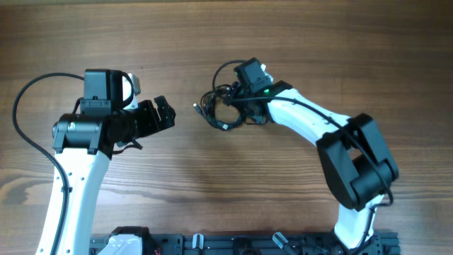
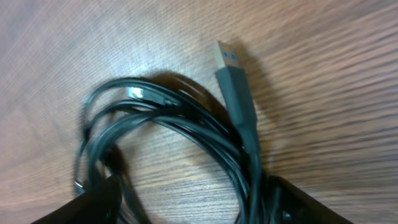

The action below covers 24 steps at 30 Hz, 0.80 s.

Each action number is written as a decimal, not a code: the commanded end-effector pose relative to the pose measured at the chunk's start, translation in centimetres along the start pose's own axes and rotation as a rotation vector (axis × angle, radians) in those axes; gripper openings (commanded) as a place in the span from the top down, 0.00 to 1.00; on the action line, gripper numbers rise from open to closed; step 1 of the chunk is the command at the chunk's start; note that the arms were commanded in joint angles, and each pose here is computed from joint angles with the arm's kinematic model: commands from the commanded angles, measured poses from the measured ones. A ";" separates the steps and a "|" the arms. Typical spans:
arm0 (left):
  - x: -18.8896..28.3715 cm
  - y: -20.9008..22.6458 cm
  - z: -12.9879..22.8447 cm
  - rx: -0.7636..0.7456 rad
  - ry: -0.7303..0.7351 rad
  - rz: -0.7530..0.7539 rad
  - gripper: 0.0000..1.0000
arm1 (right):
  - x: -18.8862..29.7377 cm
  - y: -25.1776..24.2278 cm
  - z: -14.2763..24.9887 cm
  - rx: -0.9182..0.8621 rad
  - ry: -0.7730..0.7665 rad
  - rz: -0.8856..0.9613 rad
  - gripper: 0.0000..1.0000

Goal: Untangle cables
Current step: 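Move both grippers to the black cable bundle and grasp it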

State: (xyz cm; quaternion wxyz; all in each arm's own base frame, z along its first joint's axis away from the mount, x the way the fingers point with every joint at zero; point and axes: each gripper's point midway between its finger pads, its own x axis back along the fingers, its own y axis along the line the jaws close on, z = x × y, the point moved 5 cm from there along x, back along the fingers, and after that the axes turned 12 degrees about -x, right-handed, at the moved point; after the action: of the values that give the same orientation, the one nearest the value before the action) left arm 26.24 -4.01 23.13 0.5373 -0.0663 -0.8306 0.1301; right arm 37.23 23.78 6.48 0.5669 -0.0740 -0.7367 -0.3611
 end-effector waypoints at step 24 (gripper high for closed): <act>0.3 -9.5 0.3 -0.357 -0.048 0.373 0.12 | 24.3 3.7 0.5 0.552 -0.240 -0.321 0.95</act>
State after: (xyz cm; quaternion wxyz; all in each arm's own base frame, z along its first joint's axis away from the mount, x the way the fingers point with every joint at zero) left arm 25.89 -11.21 24.92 0.4944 -0.2667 -0.8215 0.0981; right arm 30.69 19.96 28.64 0.4243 0.1542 -0.8628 -0.2276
